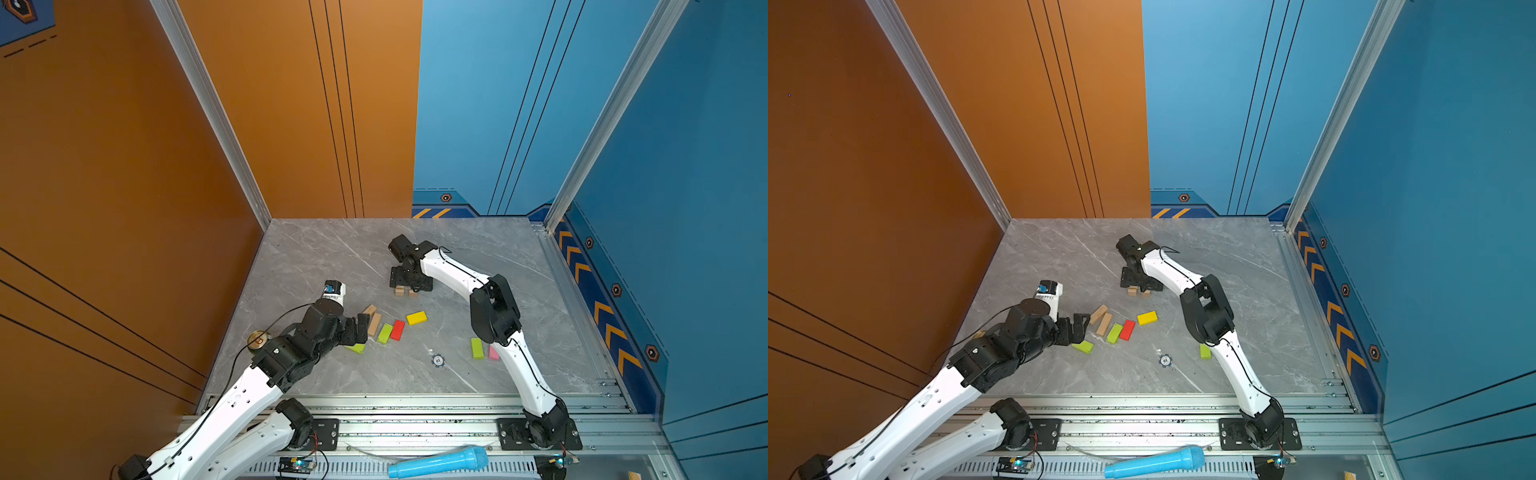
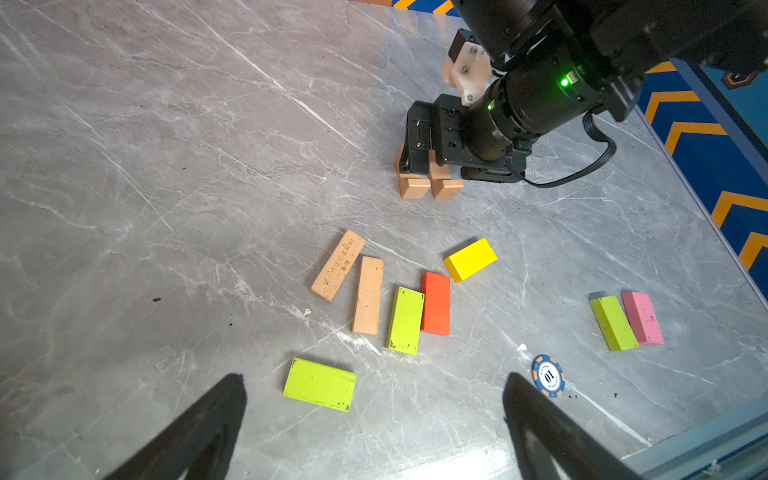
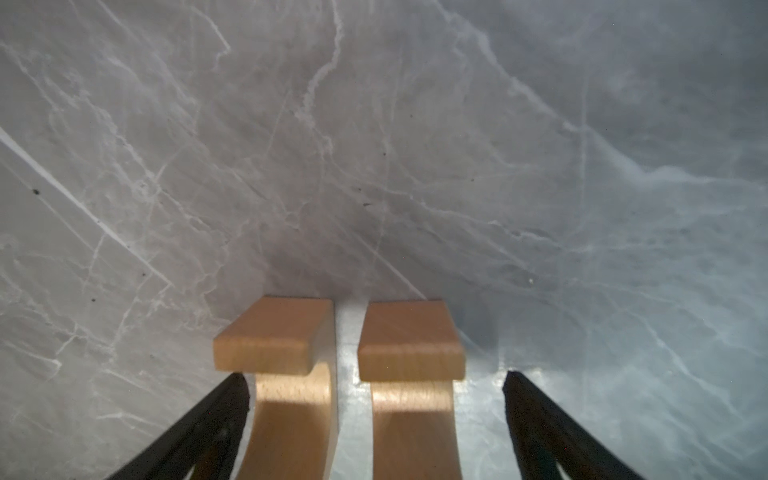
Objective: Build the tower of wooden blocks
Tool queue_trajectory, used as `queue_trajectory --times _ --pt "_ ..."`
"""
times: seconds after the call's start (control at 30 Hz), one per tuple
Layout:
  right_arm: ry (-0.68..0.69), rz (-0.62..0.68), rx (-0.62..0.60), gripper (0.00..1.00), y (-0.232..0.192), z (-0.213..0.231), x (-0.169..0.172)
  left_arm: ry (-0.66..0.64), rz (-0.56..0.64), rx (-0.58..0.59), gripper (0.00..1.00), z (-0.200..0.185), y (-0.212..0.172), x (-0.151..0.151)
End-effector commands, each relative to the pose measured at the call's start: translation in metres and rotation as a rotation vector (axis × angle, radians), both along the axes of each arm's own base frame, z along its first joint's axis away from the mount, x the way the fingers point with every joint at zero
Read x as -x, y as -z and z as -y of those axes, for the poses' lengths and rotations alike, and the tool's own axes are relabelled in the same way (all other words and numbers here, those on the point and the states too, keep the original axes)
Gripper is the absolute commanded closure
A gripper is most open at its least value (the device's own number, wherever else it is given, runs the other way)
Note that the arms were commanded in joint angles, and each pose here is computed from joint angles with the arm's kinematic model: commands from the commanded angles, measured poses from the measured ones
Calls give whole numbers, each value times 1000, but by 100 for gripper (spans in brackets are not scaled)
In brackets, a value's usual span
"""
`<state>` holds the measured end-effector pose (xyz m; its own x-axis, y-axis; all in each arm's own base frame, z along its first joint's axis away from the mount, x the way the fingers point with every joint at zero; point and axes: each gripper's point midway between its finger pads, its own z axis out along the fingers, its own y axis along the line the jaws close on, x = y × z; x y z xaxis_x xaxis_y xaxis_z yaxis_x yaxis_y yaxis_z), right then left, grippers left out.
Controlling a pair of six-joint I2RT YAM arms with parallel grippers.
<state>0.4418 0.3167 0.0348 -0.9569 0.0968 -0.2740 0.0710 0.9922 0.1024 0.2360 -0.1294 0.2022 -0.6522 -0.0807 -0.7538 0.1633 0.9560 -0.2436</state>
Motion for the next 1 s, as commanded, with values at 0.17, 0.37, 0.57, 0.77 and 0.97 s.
queue_trajectory --times 0.17,0.37,0.57,0.77,0.97 --pt "-7 -25 -14 4 -1 -9 6 -22 15 17 2 -4 -9 -2" --pt "-11 -26 -13 4 0 -11 7 -23 12 19 2 -5 -8 -1" --pt "-8 -31 0 5 3 -8 7 -21 17 24 2 -5 -10 -1" --pt "-6 -45 18 9 12 -4 8 -25 18 25 2 -6 -9 0" --pt "-3 -62 29 17 20 -2 9 -25 17 26 2 -6 -8 0"
